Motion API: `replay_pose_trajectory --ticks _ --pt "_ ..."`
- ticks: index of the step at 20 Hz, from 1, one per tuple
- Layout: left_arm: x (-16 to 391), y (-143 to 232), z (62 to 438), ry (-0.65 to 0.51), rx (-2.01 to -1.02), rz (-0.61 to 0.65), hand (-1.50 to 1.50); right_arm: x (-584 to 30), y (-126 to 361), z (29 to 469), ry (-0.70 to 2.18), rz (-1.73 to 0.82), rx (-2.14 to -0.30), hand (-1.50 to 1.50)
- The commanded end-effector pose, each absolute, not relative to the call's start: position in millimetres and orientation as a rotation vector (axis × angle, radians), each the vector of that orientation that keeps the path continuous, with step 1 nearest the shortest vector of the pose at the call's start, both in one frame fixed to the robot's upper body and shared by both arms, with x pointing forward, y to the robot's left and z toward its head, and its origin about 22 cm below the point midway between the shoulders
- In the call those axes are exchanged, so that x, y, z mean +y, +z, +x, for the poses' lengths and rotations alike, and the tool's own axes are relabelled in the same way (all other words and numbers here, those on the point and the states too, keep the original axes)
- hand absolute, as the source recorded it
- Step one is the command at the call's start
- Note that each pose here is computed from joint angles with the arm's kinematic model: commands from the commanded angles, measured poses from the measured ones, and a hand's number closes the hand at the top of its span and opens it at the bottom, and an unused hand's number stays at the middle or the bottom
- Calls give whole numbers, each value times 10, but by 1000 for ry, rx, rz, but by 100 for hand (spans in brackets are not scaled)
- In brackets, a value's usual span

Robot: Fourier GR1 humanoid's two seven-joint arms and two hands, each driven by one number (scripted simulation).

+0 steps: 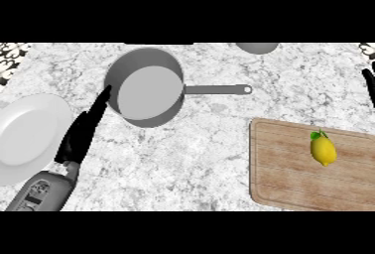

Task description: Pick the lemon from the cutting board and place it in the pot

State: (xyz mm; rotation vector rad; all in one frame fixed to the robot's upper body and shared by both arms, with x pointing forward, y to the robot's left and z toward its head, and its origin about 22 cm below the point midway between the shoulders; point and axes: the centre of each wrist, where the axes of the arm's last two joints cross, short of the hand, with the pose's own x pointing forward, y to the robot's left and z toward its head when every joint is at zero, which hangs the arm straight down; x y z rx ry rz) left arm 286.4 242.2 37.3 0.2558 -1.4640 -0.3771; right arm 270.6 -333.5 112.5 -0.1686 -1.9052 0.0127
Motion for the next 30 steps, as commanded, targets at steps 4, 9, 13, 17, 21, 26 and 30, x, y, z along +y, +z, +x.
replay_pose_trajectory --ticks 4,9,13,17,21,26,30 --pt "2223 302 2695 -251 -1407 -35 0 -3951 887 2632 68 -591 -1723 -150" --pt "2084 269 2618 -181 -1397 -170 0 -4754 408 2021 126 -1096 -1097 -150" --pt "1992 210 2527 -190 -1341 -292 0 -4533 341 2248 265 -1182 -1014 -150" --pt "2116 188 2445 -174 -1325 -285 0 -4182 506 2394 443 -1190 -918 -150" --pt "2176 225 2528 -158 -1320 -263 0 -3691 1040 2635 467 -1166 -893 -150" --pt "2280 243 2495 -152 -1335 -269 0 -3316 1733 2723 481 -1095 -794 -150" --pt "2205 280 2410 -154 -1311 -292 0 -3080 1954 2763 440 -1024 -683 -150"
